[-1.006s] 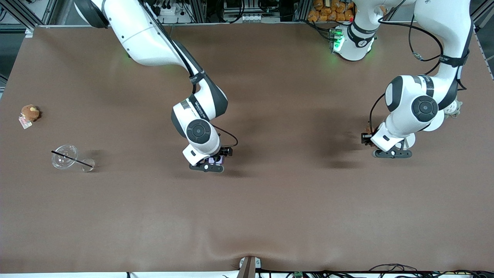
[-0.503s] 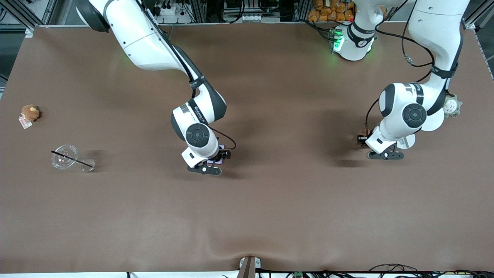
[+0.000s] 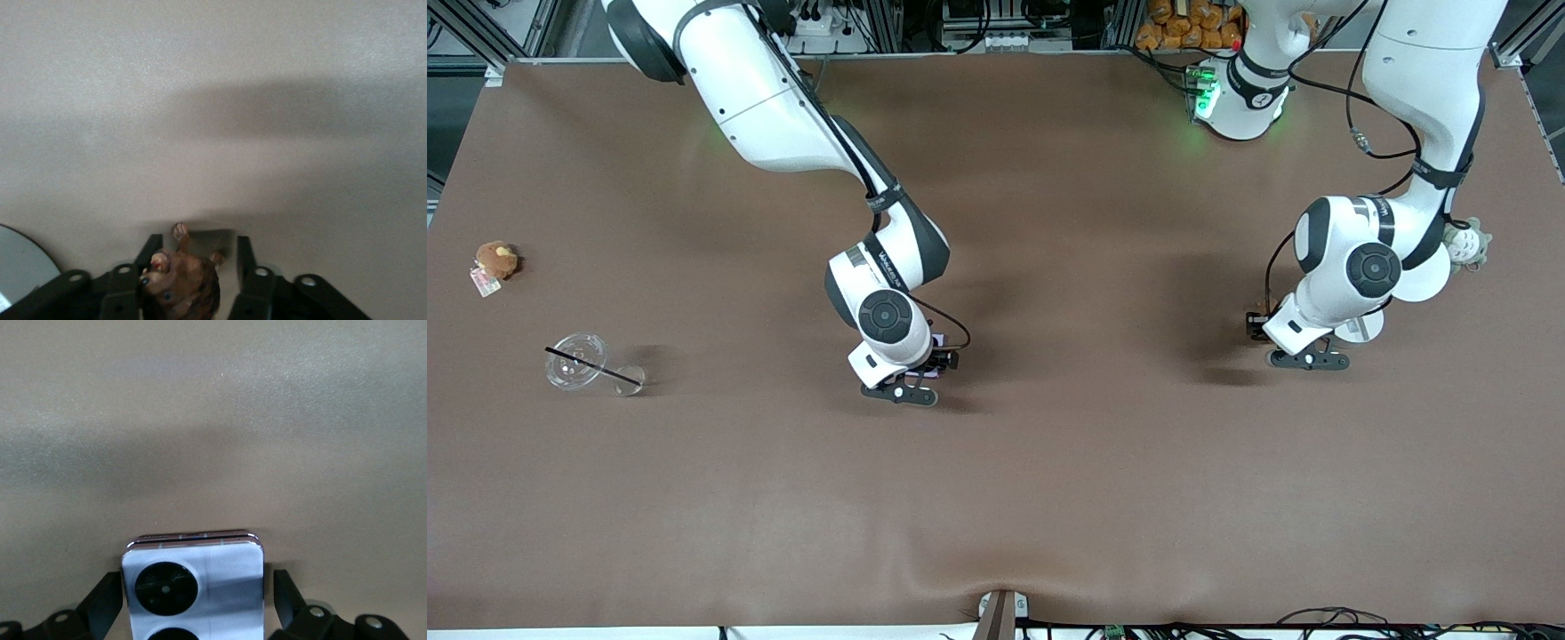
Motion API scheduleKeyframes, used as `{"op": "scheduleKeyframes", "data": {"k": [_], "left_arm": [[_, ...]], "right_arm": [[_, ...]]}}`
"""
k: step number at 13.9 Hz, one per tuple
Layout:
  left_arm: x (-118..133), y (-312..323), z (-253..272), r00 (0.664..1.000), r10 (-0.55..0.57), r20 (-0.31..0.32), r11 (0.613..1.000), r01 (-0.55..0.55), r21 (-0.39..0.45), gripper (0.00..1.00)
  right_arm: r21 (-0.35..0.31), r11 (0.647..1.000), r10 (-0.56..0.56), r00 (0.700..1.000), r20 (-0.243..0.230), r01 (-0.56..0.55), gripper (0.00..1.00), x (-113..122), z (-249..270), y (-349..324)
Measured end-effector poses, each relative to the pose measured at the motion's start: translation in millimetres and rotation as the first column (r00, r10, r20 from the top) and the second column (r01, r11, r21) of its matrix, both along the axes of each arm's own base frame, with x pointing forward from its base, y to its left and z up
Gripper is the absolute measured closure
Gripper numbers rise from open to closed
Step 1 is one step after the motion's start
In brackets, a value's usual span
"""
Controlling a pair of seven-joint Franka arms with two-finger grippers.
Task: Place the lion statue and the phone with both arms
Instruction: 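Set the statue beside the white cup while the right gripper carries the phone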
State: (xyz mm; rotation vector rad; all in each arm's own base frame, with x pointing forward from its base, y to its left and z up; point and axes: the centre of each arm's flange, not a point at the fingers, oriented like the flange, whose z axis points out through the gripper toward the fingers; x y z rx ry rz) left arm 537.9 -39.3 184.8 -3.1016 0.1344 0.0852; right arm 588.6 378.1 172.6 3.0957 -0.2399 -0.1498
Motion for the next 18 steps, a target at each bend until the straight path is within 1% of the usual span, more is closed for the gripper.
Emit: {"op": "scheduleKeyframes", "data": {"k": [3, 4, 6, 7, 8, 9, 11, 12, 14, 16, 18], "left_arm": [[8, 0, 10, 1.000, -0.012, 0.024, 1.000, 0.012, -0.002, 0.10], [12, 0, 18, 1.000, -0.013, 0.025, 1.000, 0.013, -0.002, 0.01], [24, -1, 46, 1.000, -0.011, -0.004, 1.000, 0.011, 0.001, 0.00], [32, -1, 67, 1.000, -0.010, -0.026, 1.000, 0.010, 0.004, 0.00], [41, -2, 90, 0.999, -0.008, -0.046, 1.000, 0.008, 0.007, 0.00], [50, -3, 115, 0.998, -0.005, -0.063, 1.000, 0.006, 0.009, 0.00], [66, -4, 159, 0.997, -0.001, -0.071, 1.000, 0.002, 0.012, 0.00], [74, -4, 179, 0.998, 0.000, -0.067, 1.000, 0.001, 0.012, 0.00], [90, -5, 224, 1.000, 0.002, -0.029, 1.000, -0.002, 0.011, 0.00], [101, -4, 277, 1.000, 0.008, 0.006, 1.000, -0.008, 0.009, 0.00], [104, 1, 324, 0.999, 0.019, 0.045, 1.000, -0.019, 0.006, 0.00]], "right_arm": [[0.001, 1.000, -0.004, 1.000, 0.002, 0.004, 0.00, 0, -2, 0], [0.002, 1.000, -0.005, 1.000, 0.005, 0.005, 0.00, 0, -3, 0], [0.002, 1.000, -0.006, 1.000, 0.006, 0.006, 0.00, 0, -3, 0], [0.005, 1.000, -0.006, 1.000, 0.011, 0.006, 0.07, 1, -3, 0], [0.007, 1.000, -0.006, 1.000, 0.013, 0.006, 0.16, 1, 0, 1], [0.008, 1.000, -0.008, 1.000, 0.016, 0.008, 0.16, 2, 0, 0], [0.008, 1.000, -0.012, 1.000, 0.021, 0.011, 0.16, 4, 0, -1], [0.004, 1.000, -0.022, 0.999, 0.029, 0.022, 0.16, 8, 1, -7], [-0.001, 0.998, -0.060, 0.997, 0.050, 0.060, 0.16, 28, 17, -30], [0.006, 0.997, -0.082, 0.995, 0.060, 0.082, 0.16, 53, 59, -68], [0.014, 0.998, -0.066, 0.996, 0.061, 0.065, 0.16, 74, 108, -119]]}}
